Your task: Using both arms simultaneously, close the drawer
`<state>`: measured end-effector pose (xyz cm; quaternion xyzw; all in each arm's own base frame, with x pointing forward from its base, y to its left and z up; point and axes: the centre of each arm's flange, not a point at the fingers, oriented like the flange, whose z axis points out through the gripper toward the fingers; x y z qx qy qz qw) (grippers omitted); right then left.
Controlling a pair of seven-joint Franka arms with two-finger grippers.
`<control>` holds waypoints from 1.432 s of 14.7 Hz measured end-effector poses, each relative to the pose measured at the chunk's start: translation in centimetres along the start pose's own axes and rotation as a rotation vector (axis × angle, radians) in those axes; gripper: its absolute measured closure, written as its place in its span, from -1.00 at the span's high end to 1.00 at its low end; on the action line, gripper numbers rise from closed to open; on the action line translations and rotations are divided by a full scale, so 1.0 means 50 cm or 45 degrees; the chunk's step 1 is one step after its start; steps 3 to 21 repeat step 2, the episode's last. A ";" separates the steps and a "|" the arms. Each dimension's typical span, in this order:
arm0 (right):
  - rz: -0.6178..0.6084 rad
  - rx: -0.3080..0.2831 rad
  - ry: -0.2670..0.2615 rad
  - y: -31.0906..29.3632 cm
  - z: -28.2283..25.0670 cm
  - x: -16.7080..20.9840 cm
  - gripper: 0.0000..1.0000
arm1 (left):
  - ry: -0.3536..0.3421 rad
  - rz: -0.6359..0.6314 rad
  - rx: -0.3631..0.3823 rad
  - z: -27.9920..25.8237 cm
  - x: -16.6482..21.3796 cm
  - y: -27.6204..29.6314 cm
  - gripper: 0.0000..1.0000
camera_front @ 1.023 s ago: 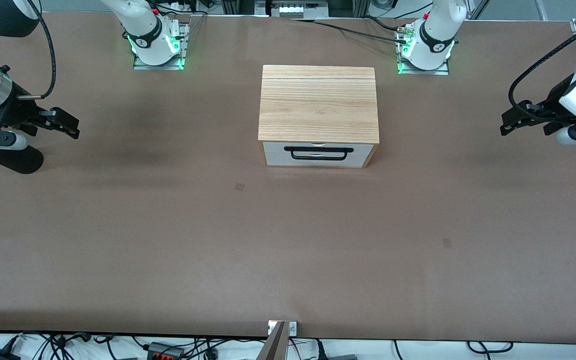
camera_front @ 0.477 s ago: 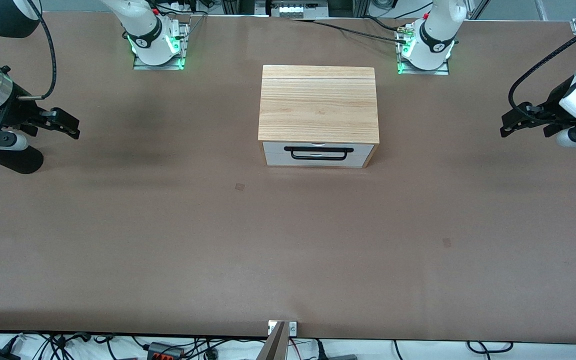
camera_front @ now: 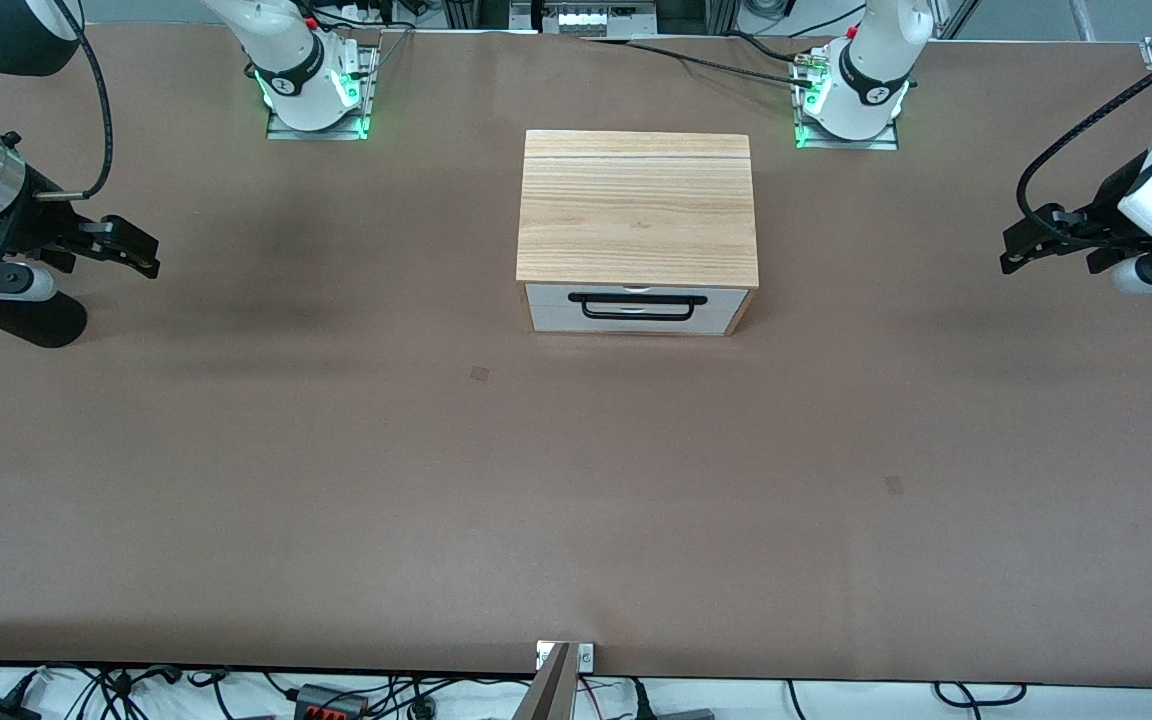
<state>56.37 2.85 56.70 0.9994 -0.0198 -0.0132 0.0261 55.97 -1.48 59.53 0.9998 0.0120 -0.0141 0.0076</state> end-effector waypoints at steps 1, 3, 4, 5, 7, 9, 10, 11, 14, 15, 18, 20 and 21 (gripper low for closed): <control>0.000 0.000 0.000 0.000 0.000 0.000 1.00 | -0.001 0.000 0.000 0.000 0.000 0.000 1.00; 0.000 0.000 0.000 0.000 0.000 0.000 1.00 | -0.002 0.000 0.000 0.000 0.000 0.000 1.00; 0.000 0.000 0.000 0.000 0.000 0.000 1.00 | -0.002 0.000 0.000 0.000 0.000 0.000 1.00; 0.000 0.000 0.000 0.000 0.000 0.000 1.00 | -0.002 0.000 0.000 0.000 0.000 0.000 1.00; 0.000 0.000 0.000 0.000 0.000 0.000 1.00 | -0.002 0.000 0.000 0.000 0.000 0.000 1.00; 0.000 0.000 0.000 0.000 0.000 0.000 1.00 | -0.002 0.000 0.000 0.000 0.000 0.000 1.00; 0.000 0.000 0.000 0.000 0.000 0.000 1.00 | -0.002 0.000 0.000 0.000 0.000 0.000 1.00; 0.000 0.000 0.000 0.000 0.000 0.000 1.00 | -0.002 0.000 0.000 0.000 0.000 0.000 1.00; 0.000 0.000 0.000 0.000 0.000 0.000 1.00 | -0.002 0.000 0.000 0.000 0.000 0.000 1.00; 0.000 0.000 0.000 0.000 0.000 0.000 1.00 | -0.002 0.000 0.000 0.000 0.000 0.000 1.00; 0.000 0.000 0.000 0.000 0.000 0.000 1.00 | -0.002 0.000 0.000 0.000 0.000 0.000 1.00; 0.000 0.000 0.000 0.000 0.000 0.000 1.00 | -0.002 0.000 0.000 0.000 0.000 0.000 1.00; 0.000 0.000 0.000 0.000 0.000 0.000 1.00 | -0.002 0.000 0.000 0.000 0.000 0.000 1.00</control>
